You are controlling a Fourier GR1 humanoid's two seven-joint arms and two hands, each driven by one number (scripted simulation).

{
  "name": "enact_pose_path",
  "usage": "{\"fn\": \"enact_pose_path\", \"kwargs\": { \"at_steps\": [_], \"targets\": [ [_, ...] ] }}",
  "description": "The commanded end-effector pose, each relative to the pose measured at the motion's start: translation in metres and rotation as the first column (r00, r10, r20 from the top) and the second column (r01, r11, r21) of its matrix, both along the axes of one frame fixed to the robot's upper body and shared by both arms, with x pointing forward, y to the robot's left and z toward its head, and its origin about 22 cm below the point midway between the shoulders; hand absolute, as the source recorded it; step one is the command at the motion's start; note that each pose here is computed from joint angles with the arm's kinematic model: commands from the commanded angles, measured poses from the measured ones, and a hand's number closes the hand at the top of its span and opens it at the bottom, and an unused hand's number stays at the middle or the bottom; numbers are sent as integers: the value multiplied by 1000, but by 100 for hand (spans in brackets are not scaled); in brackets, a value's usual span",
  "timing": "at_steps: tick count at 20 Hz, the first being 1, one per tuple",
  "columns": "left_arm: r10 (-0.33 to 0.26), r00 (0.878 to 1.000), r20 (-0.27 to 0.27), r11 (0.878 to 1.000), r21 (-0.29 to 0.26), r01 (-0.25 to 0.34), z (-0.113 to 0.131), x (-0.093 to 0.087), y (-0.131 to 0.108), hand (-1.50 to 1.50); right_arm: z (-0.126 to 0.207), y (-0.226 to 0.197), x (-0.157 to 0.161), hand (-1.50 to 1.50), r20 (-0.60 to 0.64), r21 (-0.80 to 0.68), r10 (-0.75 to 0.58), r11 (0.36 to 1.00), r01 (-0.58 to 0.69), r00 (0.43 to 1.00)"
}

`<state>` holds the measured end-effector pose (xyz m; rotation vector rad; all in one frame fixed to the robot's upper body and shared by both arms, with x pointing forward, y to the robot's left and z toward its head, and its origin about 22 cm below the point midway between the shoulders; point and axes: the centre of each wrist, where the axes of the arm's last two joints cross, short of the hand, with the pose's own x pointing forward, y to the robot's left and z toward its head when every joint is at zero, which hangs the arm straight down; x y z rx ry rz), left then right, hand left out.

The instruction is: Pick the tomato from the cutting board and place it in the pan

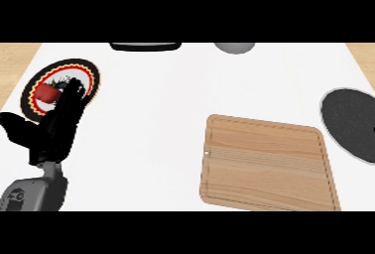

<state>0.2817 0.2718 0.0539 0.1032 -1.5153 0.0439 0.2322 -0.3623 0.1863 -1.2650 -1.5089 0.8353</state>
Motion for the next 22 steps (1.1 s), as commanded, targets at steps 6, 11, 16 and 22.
{"fn": "enact_pose_path", "kwargs": {
  "at_steps": [6, 11, 16, 22],
  "targets": [
    [-17, 1000, 2, 1000, -8, 17, 7, 2, -5, 0, -18, -93, 57, 150, 32, 86, -54, 995, 51, 998],
    [-23, 1000, 8, 1000, -9, 23, 10, 6, -3, 0, -75, -123, 58, 150, -6, 103, 5, 995, -5, 1000],
    [-40, 999, 9, 999, -9, 40, 13, -8, 3, 0, -107, -132, 77, 150, -65, 88, 49, 995, -43, 997],
    [-38, 999, 1, 999, 3, 38, 2, 1, -12, 0, -122, -121, 101, 150, -172, 133, -26, 990, 49, 985]
  ]
}}
